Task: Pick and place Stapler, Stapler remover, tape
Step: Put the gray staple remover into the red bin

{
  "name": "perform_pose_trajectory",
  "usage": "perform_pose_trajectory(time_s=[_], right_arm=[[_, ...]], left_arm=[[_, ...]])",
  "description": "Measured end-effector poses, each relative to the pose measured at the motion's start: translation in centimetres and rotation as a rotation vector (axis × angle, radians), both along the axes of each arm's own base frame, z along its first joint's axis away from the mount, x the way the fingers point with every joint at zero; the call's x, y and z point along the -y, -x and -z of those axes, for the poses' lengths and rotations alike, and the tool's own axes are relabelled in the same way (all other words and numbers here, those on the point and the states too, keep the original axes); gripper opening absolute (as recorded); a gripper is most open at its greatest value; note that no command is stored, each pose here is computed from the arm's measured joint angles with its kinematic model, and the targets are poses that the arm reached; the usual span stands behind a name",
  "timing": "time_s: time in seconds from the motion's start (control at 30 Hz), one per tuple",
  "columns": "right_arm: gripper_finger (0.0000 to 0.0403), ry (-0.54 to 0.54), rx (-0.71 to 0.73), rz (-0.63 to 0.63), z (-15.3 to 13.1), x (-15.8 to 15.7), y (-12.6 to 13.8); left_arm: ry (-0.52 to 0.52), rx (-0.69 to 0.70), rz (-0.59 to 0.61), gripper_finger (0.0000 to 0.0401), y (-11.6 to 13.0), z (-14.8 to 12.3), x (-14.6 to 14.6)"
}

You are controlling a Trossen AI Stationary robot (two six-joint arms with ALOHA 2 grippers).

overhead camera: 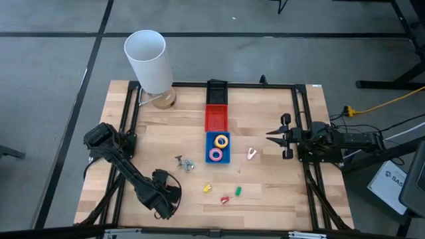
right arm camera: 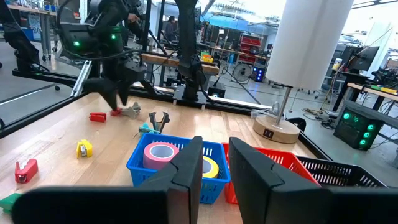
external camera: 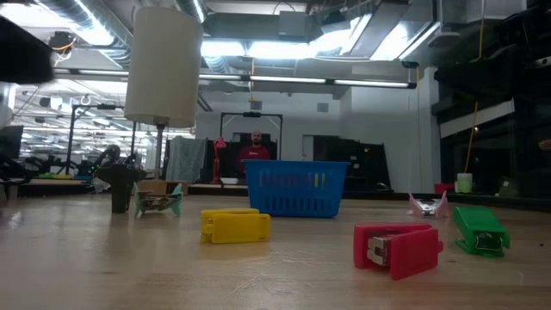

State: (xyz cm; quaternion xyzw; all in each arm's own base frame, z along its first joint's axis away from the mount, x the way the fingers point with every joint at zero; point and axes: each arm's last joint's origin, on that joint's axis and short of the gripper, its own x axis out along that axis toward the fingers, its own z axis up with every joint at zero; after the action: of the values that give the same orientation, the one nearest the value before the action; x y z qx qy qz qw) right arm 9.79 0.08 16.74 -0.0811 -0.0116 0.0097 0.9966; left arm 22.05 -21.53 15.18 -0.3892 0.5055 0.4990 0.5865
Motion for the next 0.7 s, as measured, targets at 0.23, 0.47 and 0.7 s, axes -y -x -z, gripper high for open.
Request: perform_pose_trajectory(time_s=[0.23, 0.47, 0.7], right_arm=[[0.0081, 0.000, 0.000, 0.000, 0.0, 0.0, 0.0], [0.0081, 0.000, 0.000, 0.000, 0.0, 0.0, 0.0], [0.0081, 0.000, 0.000, 0.000, 0.0, 0.0, 0.0]], left_arm=[[-0.007, -0.003, -0.053, 0.0214, -0.1, 0.9, -1.1], [0.008, 0.028, -0.065, 0.0213, -0.4, 1.4, -1.5], [-0.028, 0.053, -0.057, 0.0181, -0.6, 1.4, -1.8]])
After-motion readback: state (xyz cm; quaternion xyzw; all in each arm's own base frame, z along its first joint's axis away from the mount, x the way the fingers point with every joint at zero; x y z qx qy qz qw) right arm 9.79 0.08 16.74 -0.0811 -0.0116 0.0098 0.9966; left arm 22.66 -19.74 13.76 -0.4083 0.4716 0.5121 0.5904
